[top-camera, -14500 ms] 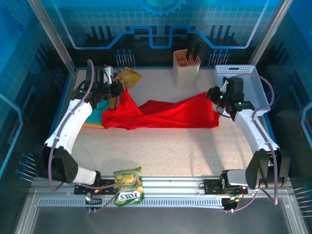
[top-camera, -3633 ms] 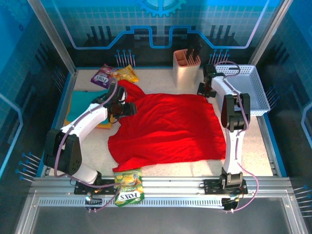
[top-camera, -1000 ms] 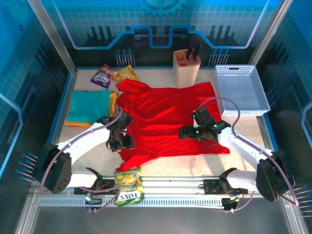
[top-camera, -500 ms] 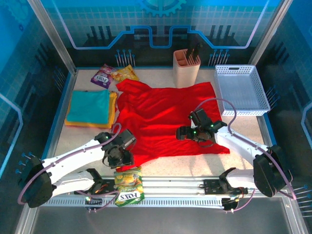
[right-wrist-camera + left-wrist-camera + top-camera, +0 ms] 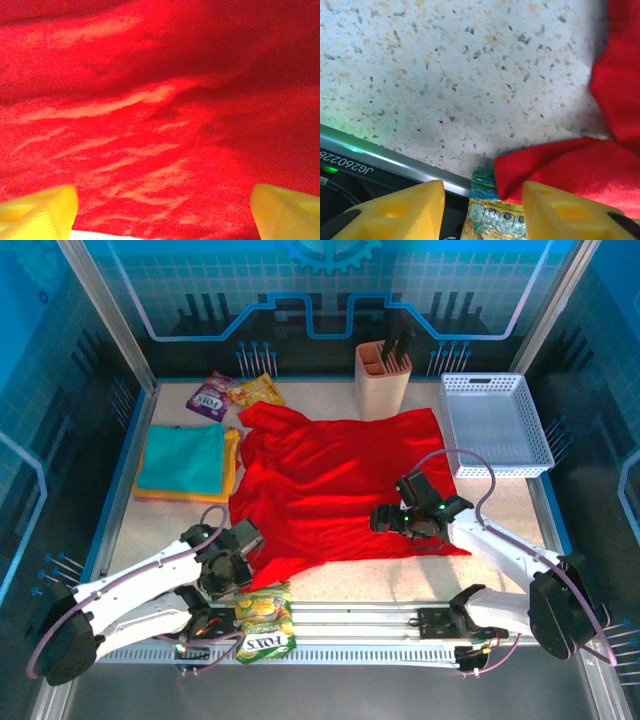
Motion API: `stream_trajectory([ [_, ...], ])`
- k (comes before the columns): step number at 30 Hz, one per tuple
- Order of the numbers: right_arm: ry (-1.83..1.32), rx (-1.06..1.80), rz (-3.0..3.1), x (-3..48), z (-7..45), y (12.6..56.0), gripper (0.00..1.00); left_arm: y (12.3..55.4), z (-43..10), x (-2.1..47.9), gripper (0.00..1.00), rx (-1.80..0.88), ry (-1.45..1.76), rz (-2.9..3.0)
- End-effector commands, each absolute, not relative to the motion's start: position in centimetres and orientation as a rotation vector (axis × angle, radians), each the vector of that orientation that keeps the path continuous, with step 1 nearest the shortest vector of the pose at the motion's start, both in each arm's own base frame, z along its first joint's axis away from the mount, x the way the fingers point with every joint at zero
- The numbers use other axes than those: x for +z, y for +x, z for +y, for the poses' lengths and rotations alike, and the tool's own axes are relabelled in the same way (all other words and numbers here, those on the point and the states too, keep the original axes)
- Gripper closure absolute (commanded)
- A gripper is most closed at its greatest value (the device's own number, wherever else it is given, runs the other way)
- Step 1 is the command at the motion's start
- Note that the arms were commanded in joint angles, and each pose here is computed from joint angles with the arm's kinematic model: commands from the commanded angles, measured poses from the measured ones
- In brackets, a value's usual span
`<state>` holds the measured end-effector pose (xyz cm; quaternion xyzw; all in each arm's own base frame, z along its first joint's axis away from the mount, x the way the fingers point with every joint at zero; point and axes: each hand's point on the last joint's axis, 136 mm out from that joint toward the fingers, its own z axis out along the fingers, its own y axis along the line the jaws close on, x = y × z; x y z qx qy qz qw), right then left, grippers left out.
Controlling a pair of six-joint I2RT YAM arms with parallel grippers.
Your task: Fold and stack the t-shirts
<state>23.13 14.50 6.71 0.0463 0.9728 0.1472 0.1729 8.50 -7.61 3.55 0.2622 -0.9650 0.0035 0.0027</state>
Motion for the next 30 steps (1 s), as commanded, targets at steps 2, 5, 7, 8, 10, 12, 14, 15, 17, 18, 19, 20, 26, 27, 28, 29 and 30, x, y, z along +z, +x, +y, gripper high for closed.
stream_trajectory([
  [2, 0.120, 0.405, 2.785, 6.5, 14.6, 23.4, 0.11, 9.0, -7.7, 3.3, 0.60, 0.120, 0.956, -3.003],
  [5, 0.129, 0.425, 2.790, 6.0, 14.8, 23.3, 0.11, 9.0, -8.0, 3.0, 0.66, 0.179, 0.984, -2.984],
  [7, 0.143, 0.440, 2.792, 5.7, 14.8, 23.3, 0.11, 9.2, -8.3, 2.8, 0.68, 0.207, 0.991, -2.979],
  [8, 0.146, 0.449, 2.789, 5.7, 14.9, 23.3, 0.11, 9.2, -8.4, 2.6, 0.68, 0.211, 0.988, -2.976],
  [10, 0.147, 0.451, 2.788, 5.8, 14.9, 23.3, 0.12, 9.2, -8.5, 2.4, 0.69, 0.200, 0.976, -2.967],
  [12, 0.148, 0.449, 2.788, 5.9, 14.8, 23.4, 0.12, 9.1, -8.6, 2.2, 0.71, 0.188, 0.962, -2.959],
  [14, 0.144, 0.446, 2.789, 5.9, 14.7, 23.3, 0.12, 9.1, -8.6, 2.0, 0.72, 0.183, 0.954, -2.957],
  [15, 0.146, 0.445, 2.787, 5.9, 14.7, 23.4, 0.12, 9.1, -8.6, 2.0, 0.73, 0.181, 0.955, -2.959],
  [17, 0.153, 0.449, 2.785, 6.0, 14.6, 23.4, 0.12, 9.1, -8.5, 1.9, 0.75, 0.173, 0.955, -2.961],
  [18, 0.154, 0.450, 2.784, 5.9, 14.6, 23.4, 0.12, 9.0, -8.4, 1.8, 0.75, 0.170, 0.957, -2.958],
  [19, 0.157, 0.451, 2.785, 5.9, 14.6, 23.4, 0.12, 9.0, -8.5, 1.7, 0.75, 0.174, 0.956, -2.956],
  [20, 0.159, 0.454, 2.785, 5.9, 14.6, 23.4, 0.12, 9.0, -8.5, 1.6, 0.76, 0.178, 0.955, -2.952],
  [26, 0.166, 0.458, 2.783, 6.2, 14.6, 23.5, 0.12, 8.5, -8.1, 1.1, 0.78, 0.145, 0.949, -2.951],
  [27, 0.168, 0.459, 2.781, 6.2, 14.5, 23.5, 0.12, 8.6, -8.1, 1.1, 0.78, 0.145, 0.948, -2.951],
  [28, 0.168, 0.461, 2.780, 6.2, 14.6, 23.5, 0.12, 8.7, -8.1, 1.0, 0.78, 0.147, 0.951, -2.954],
  [29, 0.170, 0.460, 2.780, 6.2, 14.5, 23.5, 0.12, 8.7, -8.1, 0.9, 0.78, 0.152, 0.952, -2.957],
  [30, 0.170, 0.463, 2.779, 6.3, 14.6, 23.5, 0.13, 8.8, -8.2, 0.8, 0.79, 0.154, 0.956, -2.957],
])
